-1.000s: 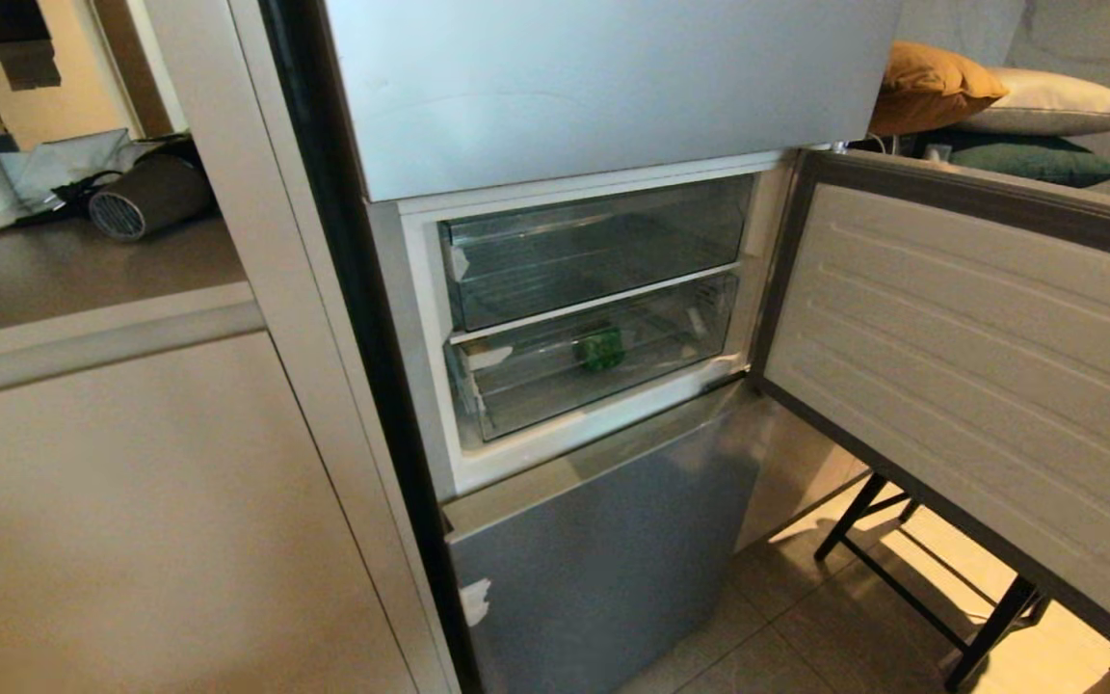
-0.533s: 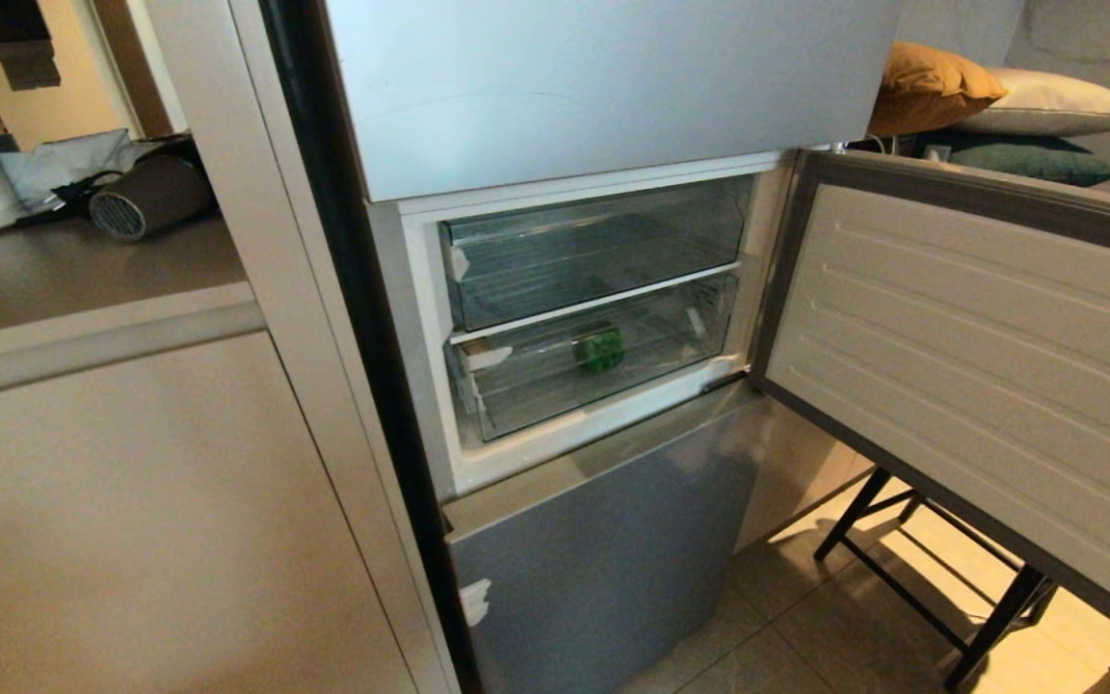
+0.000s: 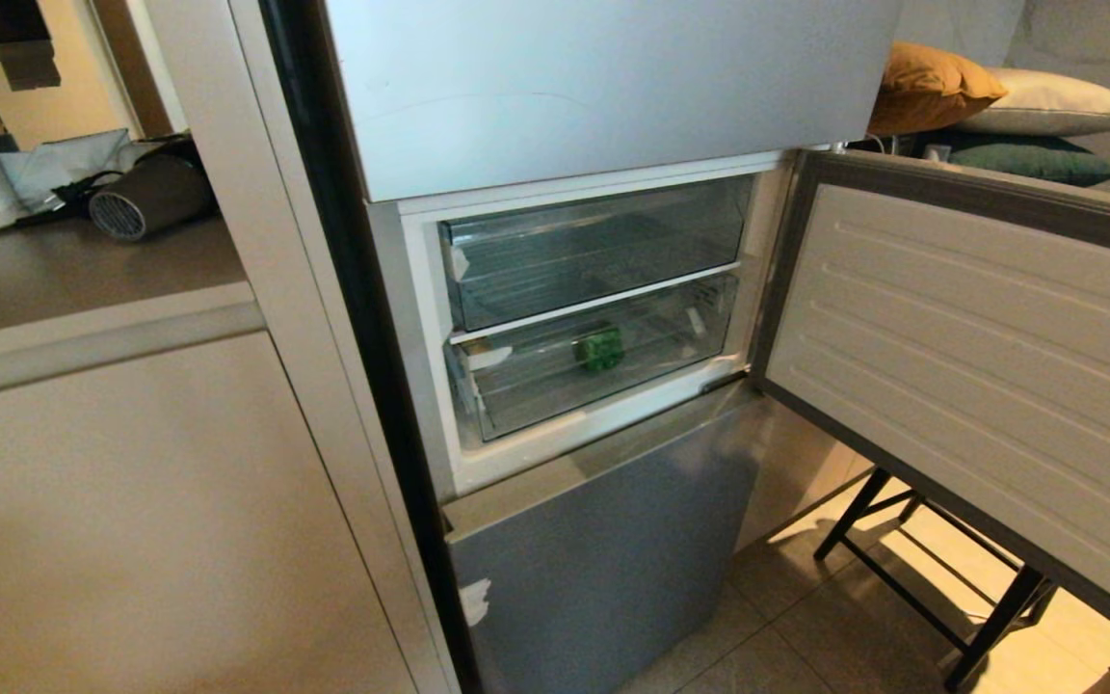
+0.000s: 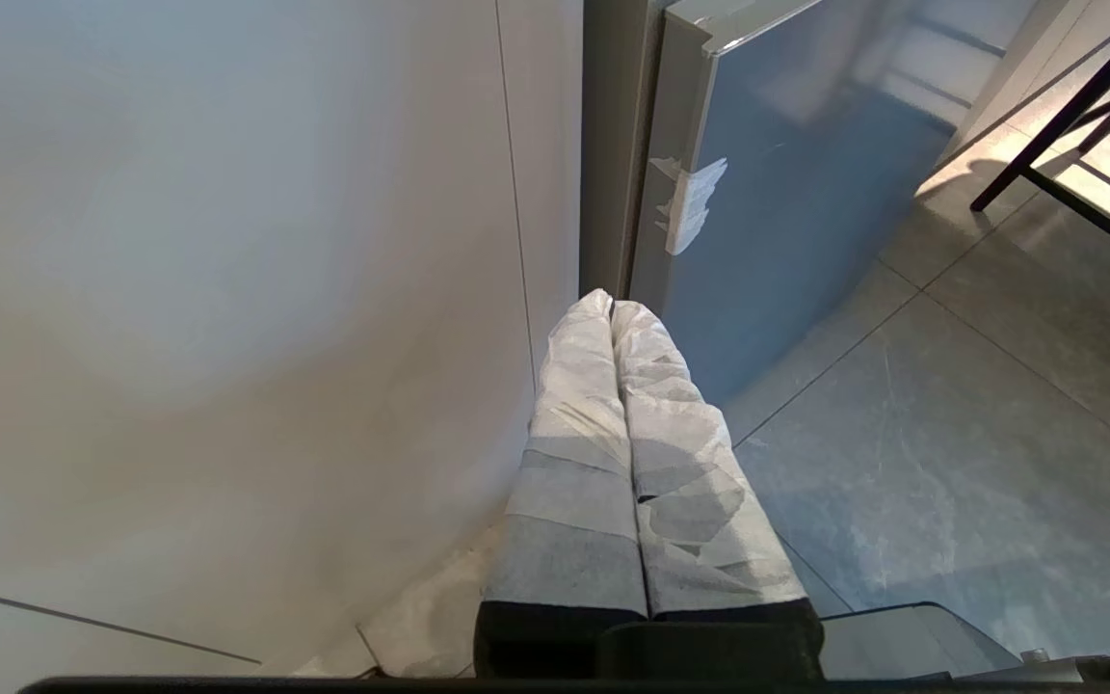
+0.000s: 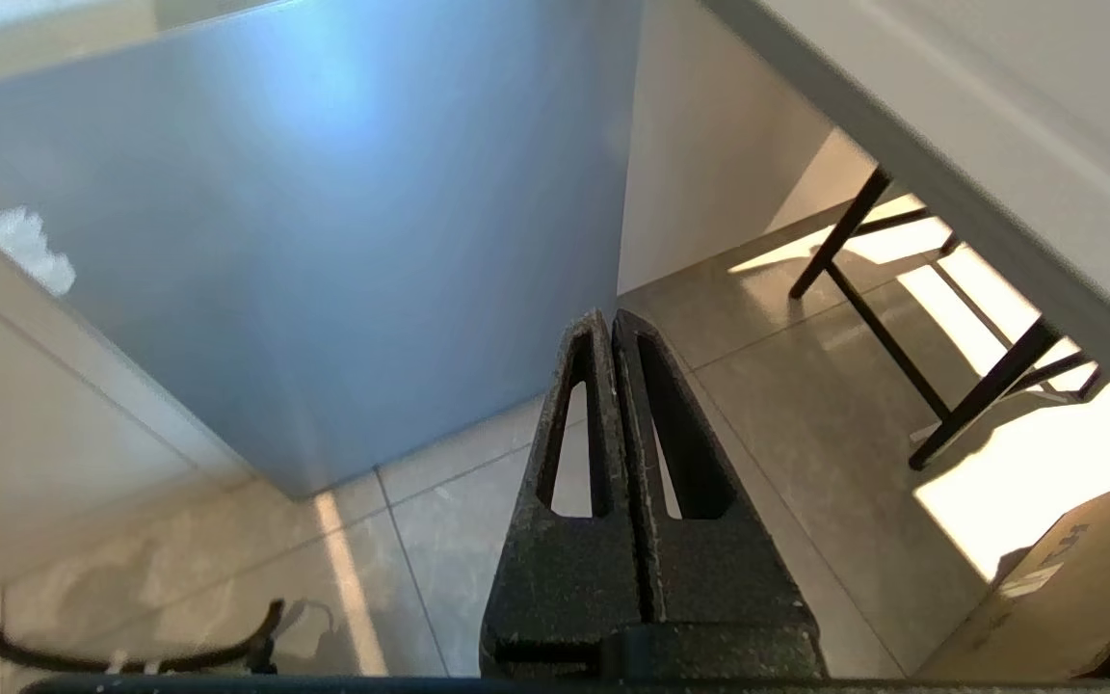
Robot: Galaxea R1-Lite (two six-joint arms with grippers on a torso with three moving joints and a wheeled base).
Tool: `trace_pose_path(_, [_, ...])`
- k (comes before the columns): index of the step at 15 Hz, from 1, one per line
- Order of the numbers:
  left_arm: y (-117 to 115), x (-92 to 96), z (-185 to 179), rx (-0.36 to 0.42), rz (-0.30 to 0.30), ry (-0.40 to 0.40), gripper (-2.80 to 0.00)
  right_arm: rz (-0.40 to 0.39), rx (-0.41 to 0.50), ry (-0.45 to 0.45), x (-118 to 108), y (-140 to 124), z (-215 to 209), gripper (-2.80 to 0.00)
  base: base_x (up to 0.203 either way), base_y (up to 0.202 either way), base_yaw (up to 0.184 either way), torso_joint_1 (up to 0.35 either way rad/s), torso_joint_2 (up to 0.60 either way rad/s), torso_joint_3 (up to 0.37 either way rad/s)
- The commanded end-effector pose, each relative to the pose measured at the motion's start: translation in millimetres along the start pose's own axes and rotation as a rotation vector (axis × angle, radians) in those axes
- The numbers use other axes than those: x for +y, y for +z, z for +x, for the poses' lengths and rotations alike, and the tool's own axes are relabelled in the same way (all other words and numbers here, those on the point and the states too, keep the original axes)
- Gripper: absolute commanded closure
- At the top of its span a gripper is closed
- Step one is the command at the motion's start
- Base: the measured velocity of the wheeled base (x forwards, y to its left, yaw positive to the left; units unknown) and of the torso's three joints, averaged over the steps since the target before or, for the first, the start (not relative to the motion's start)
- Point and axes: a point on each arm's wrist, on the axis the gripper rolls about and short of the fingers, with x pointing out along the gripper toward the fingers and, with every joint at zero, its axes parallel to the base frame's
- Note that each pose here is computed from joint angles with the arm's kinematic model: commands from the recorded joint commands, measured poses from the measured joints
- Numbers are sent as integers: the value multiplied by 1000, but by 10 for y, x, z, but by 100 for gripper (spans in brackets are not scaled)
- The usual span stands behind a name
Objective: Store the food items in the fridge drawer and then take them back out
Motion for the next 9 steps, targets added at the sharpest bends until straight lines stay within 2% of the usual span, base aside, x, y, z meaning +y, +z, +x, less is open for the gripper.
trace_pose_path(1, [-28, -1, 11, 14, 1, 0, 0, -18, -39, 4, 29, -40, -75, 0, 0, 0, 0, 0, 0, 0])
trace_pose_path(3, [-28, -1, 11, 14, 1, 0, 0, -23, -34, 17, 22, -42, -79, 0, 0, 0, 0, 0, 0, 0])
trace_pose_path(7, [-28, -1, 11, 14, 0, 0, 0, -56, -6, -82, -21, -86, -70, 0, 0, 0, 0, 0, 0, 0])
trace_pose_path(9, [-28, -1, 11, 14, 0, 0, 0, -124, 49, -134, -40, -179, -55, 0, 0, 0, 0, 0, 0, 0])
